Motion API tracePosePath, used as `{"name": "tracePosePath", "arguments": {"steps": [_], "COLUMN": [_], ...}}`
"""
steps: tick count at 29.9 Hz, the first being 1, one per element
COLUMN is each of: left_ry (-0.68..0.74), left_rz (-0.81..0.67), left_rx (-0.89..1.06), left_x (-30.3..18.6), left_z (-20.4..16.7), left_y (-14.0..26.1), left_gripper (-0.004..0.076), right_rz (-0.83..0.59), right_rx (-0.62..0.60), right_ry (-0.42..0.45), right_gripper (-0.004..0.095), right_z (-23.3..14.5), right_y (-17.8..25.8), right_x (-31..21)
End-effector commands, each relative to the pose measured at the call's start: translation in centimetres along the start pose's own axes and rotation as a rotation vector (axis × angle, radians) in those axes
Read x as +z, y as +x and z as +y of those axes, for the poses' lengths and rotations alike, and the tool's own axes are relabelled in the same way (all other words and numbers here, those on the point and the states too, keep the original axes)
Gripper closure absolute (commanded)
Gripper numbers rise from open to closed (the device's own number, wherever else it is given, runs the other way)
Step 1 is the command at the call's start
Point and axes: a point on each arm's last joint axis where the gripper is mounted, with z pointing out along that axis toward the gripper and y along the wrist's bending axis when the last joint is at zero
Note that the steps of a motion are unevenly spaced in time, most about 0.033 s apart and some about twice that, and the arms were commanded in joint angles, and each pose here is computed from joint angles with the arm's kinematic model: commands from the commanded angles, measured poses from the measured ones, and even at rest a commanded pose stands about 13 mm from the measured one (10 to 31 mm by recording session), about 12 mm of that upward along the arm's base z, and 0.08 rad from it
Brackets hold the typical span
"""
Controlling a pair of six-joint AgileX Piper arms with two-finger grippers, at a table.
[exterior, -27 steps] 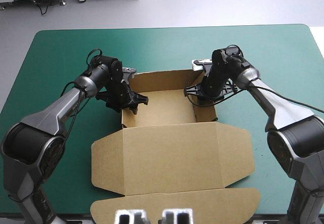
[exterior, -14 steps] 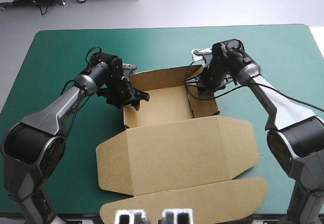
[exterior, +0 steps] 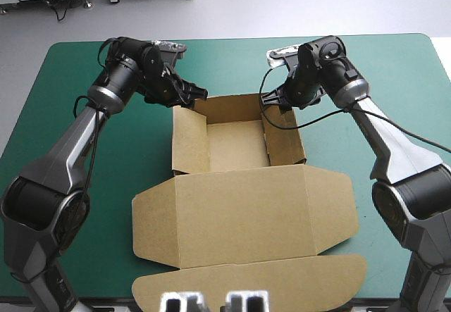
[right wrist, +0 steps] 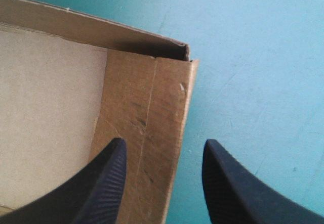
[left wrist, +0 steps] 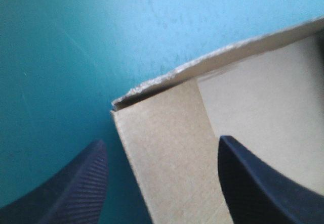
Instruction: Fold the box
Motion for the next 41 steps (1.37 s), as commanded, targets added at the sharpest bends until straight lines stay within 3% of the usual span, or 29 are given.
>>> {"name": "tracePosePath", "arguments": {"steps": [1, 5, 9, 13, 18, 25, 28, 31, 36, 41], "left_ry": [0.014, 0.012, 0.015, 0.014, 0.013, -0.003, -0.010, 0.018, 0.028, 0.002], "left_rz": [-0.173, -0.307, -0.446, -0.544, -0.594, -0.708, -0.707, -0.723, -0.707, -0.607], "left_rx": [0.040, 0.097, 0.175, 0.194, 0.198, 0.194, 0.100, 0.062, 0.059, 0.062], "left_x": [-8.1, -13.7, -20.1, -24.9, -27.6, -26.8, -24.9, -22.9, -20.4, -17.5], "left_z": [-0.3, -0.2, 0.0, 0.6, 1.7, 3.9, 5.0, 5.5, 5.8, 5.9], "left_y": [0.0, 1.3, 4.6, 9.3, 17.1, 30.2, 34.8, 38.1, 40.1, 39.7], "left_gripper": [0.0329, 0.0496, 0.0729, 0.0734, 0.0734, 0.0734, 0.0734, 0.0734, 0.0734, 0.0734], "right_rz": [-0.120, -0.158, -0.184, -0.162, -0.099, -0.008, 0.034, 0.067, 0.102, 0.139], "right_rx": [-0.034, -0.016, -0.004, 0.016, 0.030, 0.044, 0.045, 0.045, 0.065, 0.051], "right_ry": [0.015, 0.012, 0.008, 0.006, -0.004, -0.009, -0.015, -0.056, -0.114, -0.053], "right_gripper": [0.0460, 0.0461, 0.0461, 0.0461, 0.0461, 0.0461, 0.0482, 0.0581, 0.0894, 0.0927], "right_z": [-0.2, -0.3, -0.3, -0.6, -0.8, -0.7, -0.7, -0.2, 0.4, -0.2], "right_y": [-0.1, 0.3, 0.6, 1.0, 1.5, 2.9, 3.2, 3.1, 2.8, 3.1], "right_x": [-5.2, -6.9, -8.2, -7.8, -6.0, -3.1, -1.7, -0.5, 1.6, 2.0]}}
